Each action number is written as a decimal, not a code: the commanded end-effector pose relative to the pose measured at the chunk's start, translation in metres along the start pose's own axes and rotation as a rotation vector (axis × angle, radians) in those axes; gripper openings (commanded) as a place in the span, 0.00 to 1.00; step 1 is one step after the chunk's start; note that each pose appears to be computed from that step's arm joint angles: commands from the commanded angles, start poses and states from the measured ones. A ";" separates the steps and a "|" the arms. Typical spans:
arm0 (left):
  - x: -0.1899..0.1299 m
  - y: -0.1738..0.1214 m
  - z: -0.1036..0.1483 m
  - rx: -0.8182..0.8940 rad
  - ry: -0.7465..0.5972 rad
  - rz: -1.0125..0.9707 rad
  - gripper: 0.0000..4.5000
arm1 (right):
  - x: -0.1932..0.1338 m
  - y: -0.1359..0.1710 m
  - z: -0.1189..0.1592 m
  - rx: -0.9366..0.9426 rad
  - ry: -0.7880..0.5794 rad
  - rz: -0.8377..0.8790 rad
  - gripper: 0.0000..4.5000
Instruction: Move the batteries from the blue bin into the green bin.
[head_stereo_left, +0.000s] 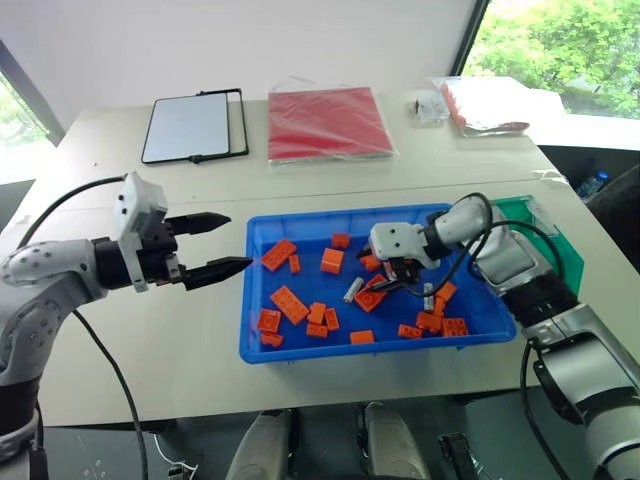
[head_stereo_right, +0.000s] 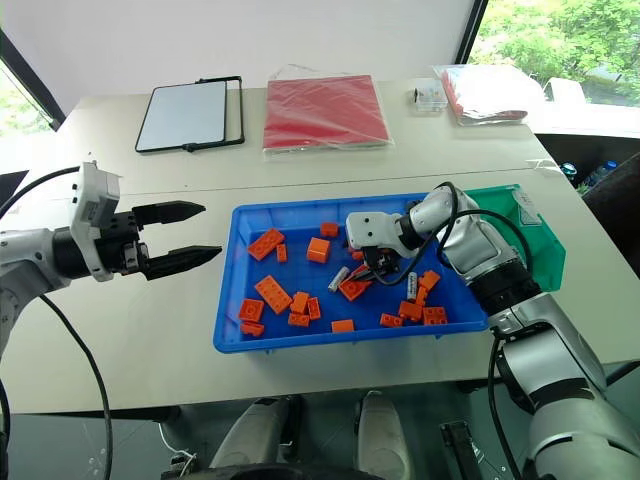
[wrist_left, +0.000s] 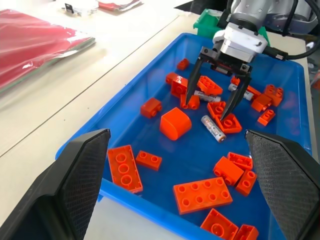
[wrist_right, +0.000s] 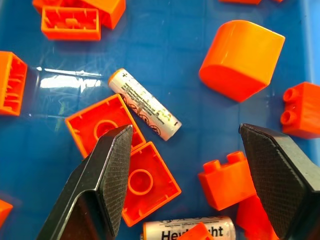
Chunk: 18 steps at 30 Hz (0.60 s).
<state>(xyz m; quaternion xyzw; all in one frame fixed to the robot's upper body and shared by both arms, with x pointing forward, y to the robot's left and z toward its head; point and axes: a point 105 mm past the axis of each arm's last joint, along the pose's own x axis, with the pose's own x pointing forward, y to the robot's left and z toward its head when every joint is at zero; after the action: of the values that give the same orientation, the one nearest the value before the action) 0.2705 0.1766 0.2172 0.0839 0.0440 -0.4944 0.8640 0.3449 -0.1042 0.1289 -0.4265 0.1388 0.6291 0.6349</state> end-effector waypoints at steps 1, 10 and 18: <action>0.001 0.000 0.008 0.038 -0.019 0.002 1.00 | -0.002 -0.010 0.007 -0.043 -0.004 -0.040 0.77; -0.001 0.001 0.008 0.042 -0.026 0.016 1.00 | -0.013 -0.005 0.016 -0.015 -0.032 0.061 0.77; -0.001 0.002 0.007 0.042 -0.029 0.026 1.00 | -0.016 -0.018 0.028 0.031 -0.067 0.050 0.77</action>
<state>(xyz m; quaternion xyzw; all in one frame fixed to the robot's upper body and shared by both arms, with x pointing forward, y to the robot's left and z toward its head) 0.2723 0.1766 0.2181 0.0849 0.0378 -0.4887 0.8675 0.3452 -0.0970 0.1553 -0.3906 0.1580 0.6595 0.6225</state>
